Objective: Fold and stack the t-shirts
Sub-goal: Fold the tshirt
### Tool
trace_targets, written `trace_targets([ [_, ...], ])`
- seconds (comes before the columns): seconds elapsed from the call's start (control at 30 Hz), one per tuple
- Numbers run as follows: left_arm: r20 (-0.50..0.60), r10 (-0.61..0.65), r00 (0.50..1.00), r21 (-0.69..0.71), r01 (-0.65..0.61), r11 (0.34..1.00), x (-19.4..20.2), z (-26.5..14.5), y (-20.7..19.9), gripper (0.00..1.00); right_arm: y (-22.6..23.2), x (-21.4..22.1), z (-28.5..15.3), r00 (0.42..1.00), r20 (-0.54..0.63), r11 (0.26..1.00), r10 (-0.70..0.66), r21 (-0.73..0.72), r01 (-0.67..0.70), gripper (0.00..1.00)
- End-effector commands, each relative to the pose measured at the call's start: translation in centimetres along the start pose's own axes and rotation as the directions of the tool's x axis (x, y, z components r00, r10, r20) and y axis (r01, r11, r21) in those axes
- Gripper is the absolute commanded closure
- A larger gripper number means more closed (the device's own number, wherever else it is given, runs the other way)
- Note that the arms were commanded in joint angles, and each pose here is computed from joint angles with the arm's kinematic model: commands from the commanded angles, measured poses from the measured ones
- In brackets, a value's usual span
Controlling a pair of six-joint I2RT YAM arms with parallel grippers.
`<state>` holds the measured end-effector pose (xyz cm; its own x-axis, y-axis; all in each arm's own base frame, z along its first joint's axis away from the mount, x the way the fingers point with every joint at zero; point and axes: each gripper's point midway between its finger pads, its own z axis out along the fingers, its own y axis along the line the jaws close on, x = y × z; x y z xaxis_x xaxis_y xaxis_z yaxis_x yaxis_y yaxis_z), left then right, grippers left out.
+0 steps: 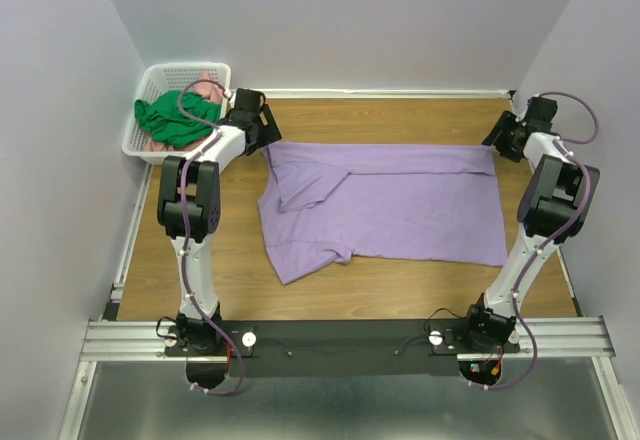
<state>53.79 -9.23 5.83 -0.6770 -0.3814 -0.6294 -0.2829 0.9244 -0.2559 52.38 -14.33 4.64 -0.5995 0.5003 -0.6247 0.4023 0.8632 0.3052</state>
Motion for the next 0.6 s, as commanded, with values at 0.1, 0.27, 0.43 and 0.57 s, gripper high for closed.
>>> trace_targets([
  [0.1, 0.119, -0.057, 0.991, 0.068, 0.049, 0.996, -3.6, -8.4, -1.8, 0.04, 3.8, -2.1, -8.2, 0.989, 0.103, 0.993, 0.106, -0.058, -0.101, 0.18],
  [0.27, 0.072, -0.043, 0.996, 0.098, 0.036, 0.995, 0.8, -11.2, -1.7, 0.05, 5.4, 0.9, -10.3, 0.98, 0.051, 0.976, 0.191, -0.112, -0.185, 0.2],
  [0.43, 0.038, 0.01, 0.999, 0.153, -0.016, 0.988, 5.1, -13.4, -2.5, 0.11, 9.7, 5.9, -11.7, 0.966, -0.089, 0.931, 0.242, -0.261, -0.257, 0.24],
  [0.57, 0.016, 0.124, 0.992, 0.158, -0.125, 0.98, 9.7, -14.8, -3.4, 0.11, 16.7, 11.7, -13.5, 0.974, -0.196, 0.893, 0.113, -0.41, -0.186, 0.24],
])
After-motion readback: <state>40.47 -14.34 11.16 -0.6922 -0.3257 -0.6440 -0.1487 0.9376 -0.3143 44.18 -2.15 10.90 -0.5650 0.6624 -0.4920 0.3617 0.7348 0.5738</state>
